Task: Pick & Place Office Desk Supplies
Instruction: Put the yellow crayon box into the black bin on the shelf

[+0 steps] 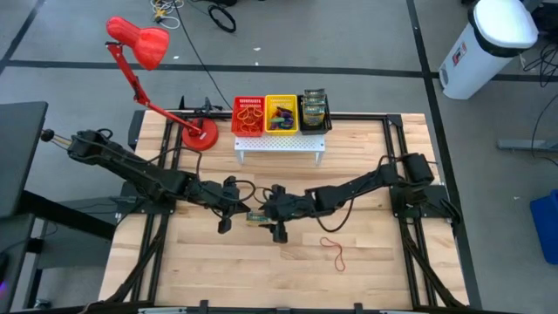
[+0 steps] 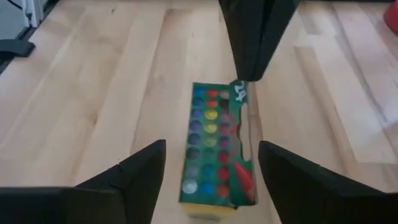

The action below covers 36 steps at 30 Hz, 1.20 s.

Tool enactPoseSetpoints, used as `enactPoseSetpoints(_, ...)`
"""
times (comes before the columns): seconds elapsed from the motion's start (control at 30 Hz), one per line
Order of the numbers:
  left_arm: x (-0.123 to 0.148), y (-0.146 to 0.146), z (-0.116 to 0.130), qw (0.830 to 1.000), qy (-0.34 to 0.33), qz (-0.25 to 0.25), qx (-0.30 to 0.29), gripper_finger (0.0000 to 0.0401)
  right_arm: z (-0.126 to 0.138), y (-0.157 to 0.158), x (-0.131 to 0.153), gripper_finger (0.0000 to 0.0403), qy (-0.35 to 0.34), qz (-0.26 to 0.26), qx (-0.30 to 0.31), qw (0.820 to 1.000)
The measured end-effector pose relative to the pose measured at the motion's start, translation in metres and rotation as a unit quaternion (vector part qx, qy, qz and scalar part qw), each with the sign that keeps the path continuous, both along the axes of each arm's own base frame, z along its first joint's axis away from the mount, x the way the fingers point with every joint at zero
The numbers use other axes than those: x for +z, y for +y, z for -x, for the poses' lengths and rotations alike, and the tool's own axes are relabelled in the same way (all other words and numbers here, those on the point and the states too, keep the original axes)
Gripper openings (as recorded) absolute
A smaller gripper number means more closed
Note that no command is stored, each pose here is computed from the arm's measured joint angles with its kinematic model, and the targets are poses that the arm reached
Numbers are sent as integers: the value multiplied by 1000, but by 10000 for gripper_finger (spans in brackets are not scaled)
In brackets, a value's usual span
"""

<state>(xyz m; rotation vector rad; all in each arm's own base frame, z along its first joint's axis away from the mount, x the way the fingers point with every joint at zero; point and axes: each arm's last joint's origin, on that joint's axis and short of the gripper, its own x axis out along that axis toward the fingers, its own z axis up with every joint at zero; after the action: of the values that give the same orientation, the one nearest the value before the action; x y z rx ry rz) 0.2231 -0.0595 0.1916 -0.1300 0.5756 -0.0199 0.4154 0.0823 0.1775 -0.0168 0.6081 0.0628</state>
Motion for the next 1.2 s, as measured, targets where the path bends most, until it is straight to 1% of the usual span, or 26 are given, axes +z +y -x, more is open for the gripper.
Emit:
enactPoseSetpoints(0.13, 0, 0, 0, 1000, 0, 0, 0, 4, -3, 1, -6, 252, 5, -21, 15, 1000)
enactPoseSetpoints(0.23, 0, 1, 0, 1000, 0, 5, 8, 8, -3, 2, -9, 230, 12, -24, 15, 1000)
enactPoseSetpoints(0.37, 0, 2, 0, 1000, -4, -2, 28, 22, -3, 2, -8, 179, 5, -24, 13, 1000)
enactPoseSetpoints(0.47, 0, 2, 0, 999, -4, 2, 33, 42, -4, 2, -7, 137, 1, -21, 13, 1000)
enactPoseSetpoints(0.53, 0, 2, 0, 999, -4, 4, 34, 61, -4, 2, -7, 119, 1, -19, 11, 1000)
enactPoseSetpoints(0.63, 1, 2, 0, 999, -4, 10, 35, 92, -3, 1, -8, 113, 4, -14, 4, 1000)
enactPoseSetpoints(0.7, 4, 2, 2, 999, -9, 11, 35, 112, -3, 1, -8, 123, 4, -14, 4, 1000)
enactPoseSetpoints(0.8, 13, 4, 8, 999, -22, 16, 34, 140, -3, 1, -8, 137, 5, -19, 8, 1000)
enactPoseSetpoints(0.9, 26, 7, 18, 998, -46, 18, 40, 164, -3, 2, -8, 137, 5, -19, 10, 1000)
enactPoseSetpoints(1.03, 39, 12, 34, 995, -68, -13, 72, 186, -3, 2, -8, 118, 6, -24, 22, 999)
enactPoseSetpoints(1.1, 43, 12, 38, 993, -87, -26, 78, 192, -3, 2, -8, 109, 6, -22, 27, 999)
enactPoseSetpoints(1.2, 35, 13, 45, 991, -109, -34, 73, 194, -1, 2, -4, 105, 10, -16, 32, 999)
